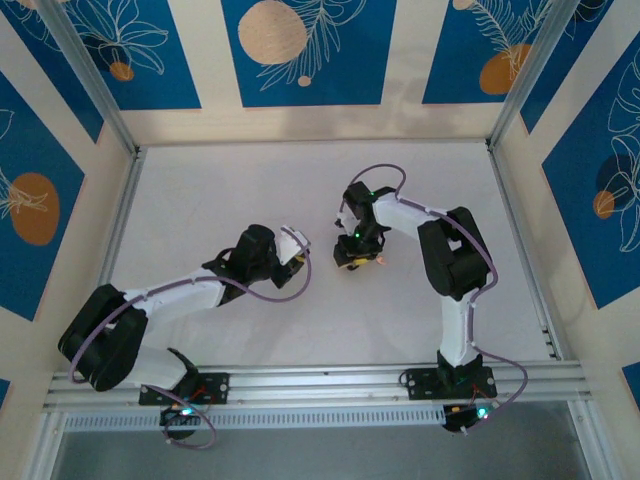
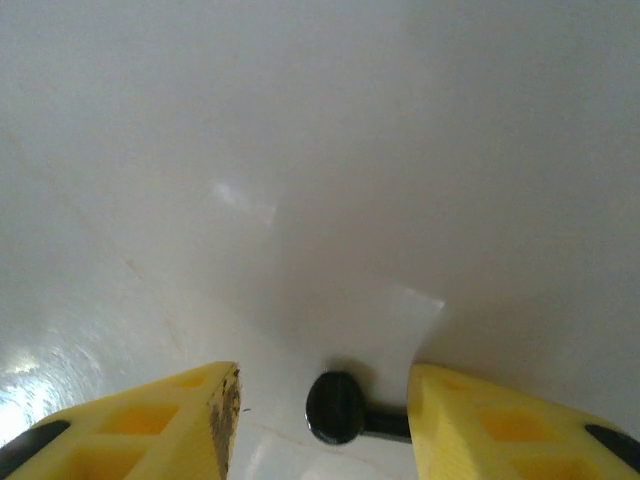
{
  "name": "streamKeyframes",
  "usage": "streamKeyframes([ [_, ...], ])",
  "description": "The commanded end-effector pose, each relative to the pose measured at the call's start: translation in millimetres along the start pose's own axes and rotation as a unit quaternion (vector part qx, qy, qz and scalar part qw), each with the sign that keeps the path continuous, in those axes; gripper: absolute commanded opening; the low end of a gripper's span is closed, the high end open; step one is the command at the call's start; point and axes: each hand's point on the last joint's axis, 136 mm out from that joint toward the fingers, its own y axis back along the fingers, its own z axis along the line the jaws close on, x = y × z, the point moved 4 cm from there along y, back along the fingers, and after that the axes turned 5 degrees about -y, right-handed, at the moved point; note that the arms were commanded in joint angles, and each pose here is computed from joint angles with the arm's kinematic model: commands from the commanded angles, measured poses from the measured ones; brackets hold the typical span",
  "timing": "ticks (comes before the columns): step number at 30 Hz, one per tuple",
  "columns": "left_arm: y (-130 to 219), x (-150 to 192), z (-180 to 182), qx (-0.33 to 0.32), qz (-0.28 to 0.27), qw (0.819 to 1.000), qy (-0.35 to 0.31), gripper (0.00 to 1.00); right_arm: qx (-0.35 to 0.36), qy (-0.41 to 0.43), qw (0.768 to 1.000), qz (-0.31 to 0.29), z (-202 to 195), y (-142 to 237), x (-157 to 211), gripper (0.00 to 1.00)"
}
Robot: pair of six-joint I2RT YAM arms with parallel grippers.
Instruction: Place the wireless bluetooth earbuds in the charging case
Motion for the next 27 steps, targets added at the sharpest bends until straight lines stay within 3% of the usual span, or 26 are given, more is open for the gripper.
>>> streamKeyframes([
  [1,2,-2,1,0.004,-0.014,1.000,-0.001,0.20,0.008,0.000,1.000,0.015,7,12,18,0.48],
  [10,2,-3,-1,0.010,-0.021,1.000,0.004,0.20,0.002,-0.011,1.000,0.015,28,27,37,0.47],
  [15,5,-5,-2,0.012,-0.027,1.000,0.006,0.20,0.047,-0.002,0.999,-0.019,25,50,29,0.47],
  [21,10,-4,-1,0.005,-0.033,0.999,0.013,0.20,0.125,0.137,0.982,-0.026,22,44,21,0.45],
  [27,15,3,8,-0.014,-0.036,0.998,0.051,0.20,0.131,0.209,0.969,-0.012,26,32,10,0.45],
])
